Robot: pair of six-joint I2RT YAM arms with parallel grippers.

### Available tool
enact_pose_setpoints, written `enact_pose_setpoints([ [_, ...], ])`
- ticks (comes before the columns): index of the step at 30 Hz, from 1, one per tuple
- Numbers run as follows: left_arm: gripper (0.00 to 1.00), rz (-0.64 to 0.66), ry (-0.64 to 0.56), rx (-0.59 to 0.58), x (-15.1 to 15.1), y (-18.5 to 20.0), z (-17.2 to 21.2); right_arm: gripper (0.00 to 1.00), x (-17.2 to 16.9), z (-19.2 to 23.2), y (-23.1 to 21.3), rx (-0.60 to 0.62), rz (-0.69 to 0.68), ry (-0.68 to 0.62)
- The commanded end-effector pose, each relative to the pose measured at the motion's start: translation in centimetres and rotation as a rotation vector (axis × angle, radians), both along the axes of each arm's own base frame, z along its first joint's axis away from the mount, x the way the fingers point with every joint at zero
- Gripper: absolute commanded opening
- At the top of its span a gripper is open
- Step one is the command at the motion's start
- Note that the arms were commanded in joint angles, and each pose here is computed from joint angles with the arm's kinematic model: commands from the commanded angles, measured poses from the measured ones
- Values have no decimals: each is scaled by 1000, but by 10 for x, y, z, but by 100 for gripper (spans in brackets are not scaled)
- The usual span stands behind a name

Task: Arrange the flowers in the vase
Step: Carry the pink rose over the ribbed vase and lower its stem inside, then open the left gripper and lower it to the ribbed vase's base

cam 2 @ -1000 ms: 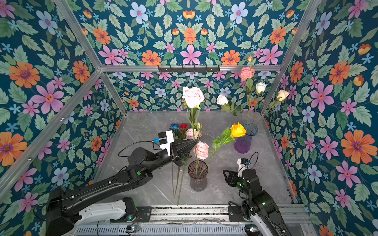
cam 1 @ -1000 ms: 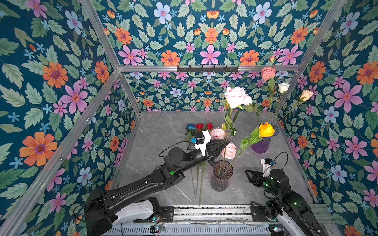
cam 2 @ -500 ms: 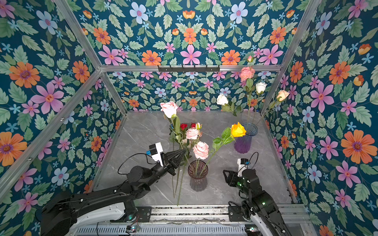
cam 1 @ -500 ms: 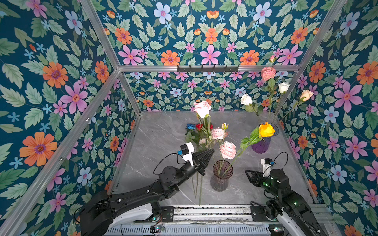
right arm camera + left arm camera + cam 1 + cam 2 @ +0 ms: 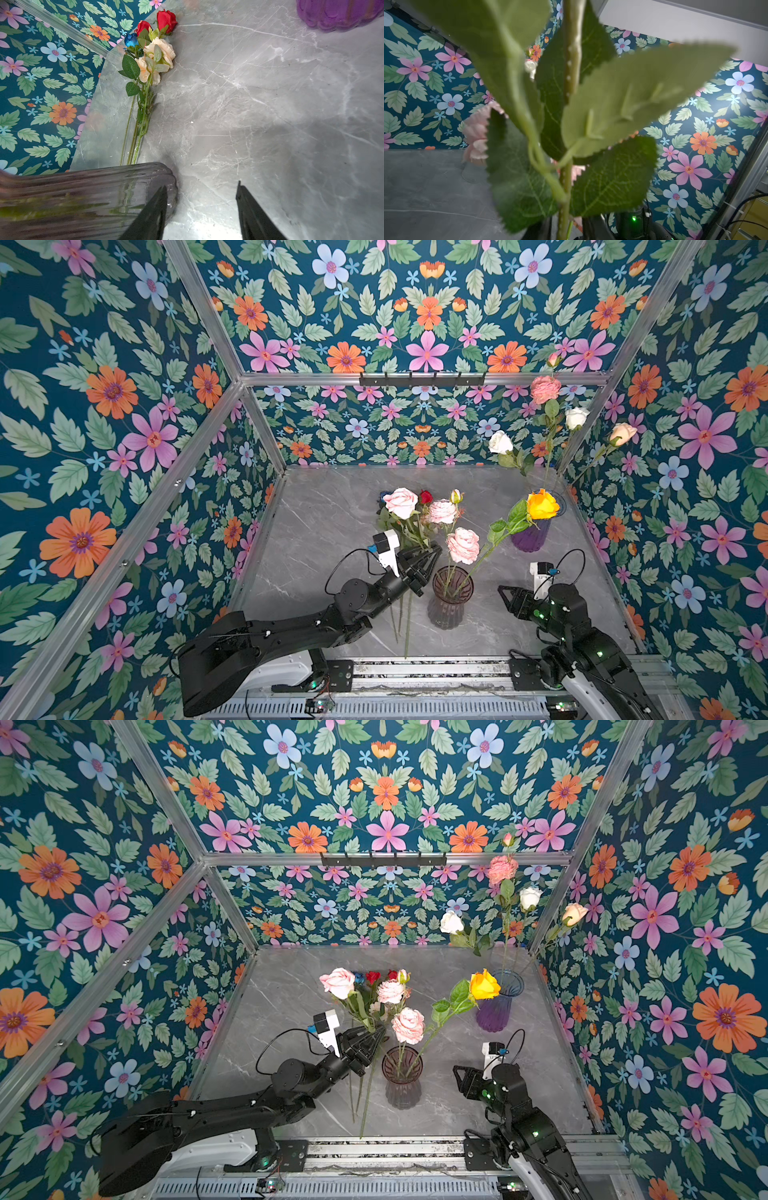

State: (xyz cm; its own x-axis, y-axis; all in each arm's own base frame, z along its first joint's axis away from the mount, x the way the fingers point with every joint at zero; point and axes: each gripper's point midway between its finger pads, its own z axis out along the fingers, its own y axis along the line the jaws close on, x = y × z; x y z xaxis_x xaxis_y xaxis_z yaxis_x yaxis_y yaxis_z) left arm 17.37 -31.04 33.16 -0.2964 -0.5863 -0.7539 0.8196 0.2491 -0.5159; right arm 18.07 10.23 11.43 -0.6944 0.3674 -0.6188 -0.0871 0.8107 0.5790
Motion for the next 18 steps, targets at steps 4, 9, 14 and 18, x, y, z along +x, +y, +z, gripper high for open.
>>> enact_pose_setpoints([
  [4,63,32,40,54,3,3,-2,55,2,3,0,1,-6,-16],
  [9,88,32,141,425,7,-24,-49,55,2,3,0,2,-5,-16],
  [14,91,69,178,565,4,-18,-69,55,2,3,0,1,-5,-16],
  [18,92,119,207,696,8,-5,-77,55,2,3,0,0,-6,-15],
])
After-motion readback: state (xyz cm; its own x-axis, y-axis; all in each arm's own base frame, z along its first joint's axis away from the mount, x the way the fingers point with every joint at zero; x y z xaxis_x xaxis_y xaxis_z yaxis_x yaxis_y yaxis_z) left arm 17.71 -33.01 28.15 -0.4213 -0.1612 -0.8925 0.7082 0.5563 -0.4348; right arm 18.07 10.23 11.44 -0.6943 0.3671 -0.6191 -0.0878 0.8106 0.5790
